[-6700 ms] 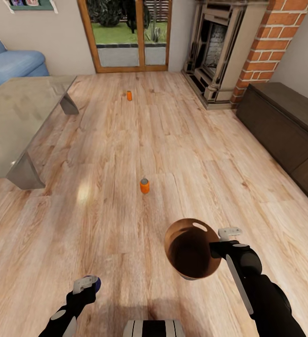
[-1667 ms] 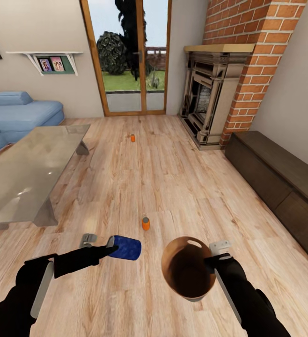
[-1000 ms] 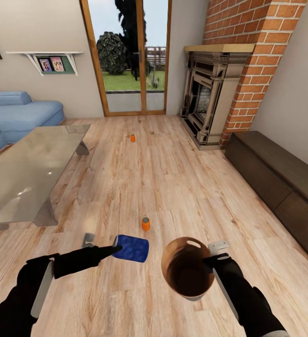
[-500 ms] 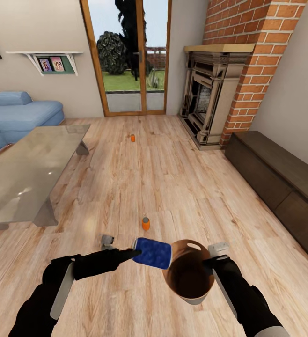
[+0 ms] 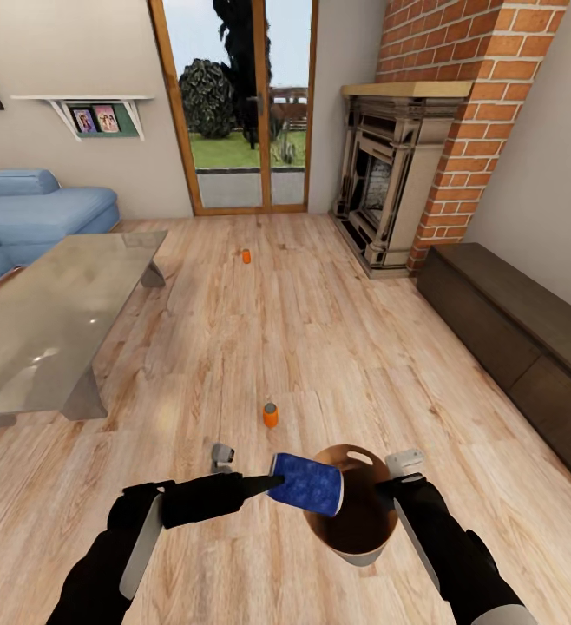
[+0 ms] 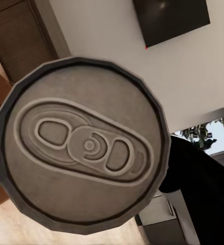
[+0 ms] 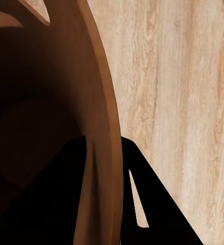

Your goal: Put the three can of soda from the living room inside the tash can in the kitchen.

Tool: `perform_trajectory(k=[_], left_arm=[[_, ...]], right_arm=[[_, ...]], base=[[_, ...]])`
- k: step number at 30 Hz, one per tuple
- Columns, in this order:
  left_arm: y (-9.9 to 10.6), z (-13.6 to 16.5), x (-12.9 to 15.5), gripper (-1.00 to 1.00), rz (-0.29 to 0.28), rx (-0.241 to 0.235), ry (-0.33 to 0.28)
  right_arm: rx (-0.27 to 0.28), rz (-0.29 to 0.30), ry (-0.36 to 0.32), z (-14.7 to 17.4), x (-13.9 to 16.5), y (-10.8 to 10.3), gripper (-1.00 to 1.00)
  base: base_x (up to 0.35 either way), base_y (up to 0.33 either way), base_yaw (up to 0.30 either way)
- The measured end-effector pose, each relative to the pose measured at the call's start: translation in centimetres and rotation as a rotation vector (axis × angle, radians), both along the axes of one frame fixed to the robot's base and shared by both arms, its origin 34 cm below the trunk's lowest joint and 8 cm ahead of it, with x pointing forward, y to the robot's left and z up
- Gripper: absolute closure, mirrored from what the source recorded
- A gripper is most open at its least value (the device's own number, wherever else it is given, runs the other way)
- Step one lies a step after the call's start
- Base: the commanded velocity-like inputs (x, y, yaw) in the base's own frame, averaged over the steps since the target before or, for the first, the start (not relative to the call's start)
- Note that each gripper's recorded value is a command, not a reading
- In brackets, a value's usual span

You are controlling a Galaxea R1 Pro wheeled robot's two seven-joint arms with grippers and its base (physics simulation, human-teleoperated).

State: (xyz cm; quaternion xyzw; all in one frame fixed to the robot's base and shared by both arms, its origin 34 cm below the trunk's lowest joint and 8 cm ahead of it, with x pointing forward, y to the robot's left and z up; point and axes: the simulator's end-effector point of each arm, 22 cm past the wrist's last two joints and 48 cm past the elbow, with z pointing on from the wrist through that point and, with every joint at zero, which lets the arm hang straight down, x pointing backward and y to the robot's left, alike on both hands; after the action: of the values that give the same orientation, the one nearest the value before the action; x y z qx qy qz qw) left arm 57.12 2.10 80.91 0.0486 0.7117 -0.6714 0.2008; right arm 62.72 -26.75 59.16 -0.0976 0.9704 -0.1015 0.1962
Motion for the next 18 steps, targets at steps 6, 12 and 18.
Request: perform_trajectory(k=[6, 12, 18], left_arm=[[-1.3, -0.3, 0.2, 1.00, 0.008, 0.014, 0.008], [-1.9, -1.8, 0.9, 1.00, 0.044, 0.093, 0.021], [-2.4, -2.4, 1.3, 1.00, 0.062, 0.125, 0.030]], right_arm=[[-0.001, 0.000, 0.007, -0.2, -0.2, 0.0, 1.00], [0.000, -0.001, 0.007, -0.2, -0.2, 0.0, 1.00], [-0.001, 0.000, 0.007, -0.2, -0.2, 0.0, 1.00]], base=[[0.000, 0.000, 0.000], [0.000, 0.000, 0.000], [0.000, 0.000, 0.000]])
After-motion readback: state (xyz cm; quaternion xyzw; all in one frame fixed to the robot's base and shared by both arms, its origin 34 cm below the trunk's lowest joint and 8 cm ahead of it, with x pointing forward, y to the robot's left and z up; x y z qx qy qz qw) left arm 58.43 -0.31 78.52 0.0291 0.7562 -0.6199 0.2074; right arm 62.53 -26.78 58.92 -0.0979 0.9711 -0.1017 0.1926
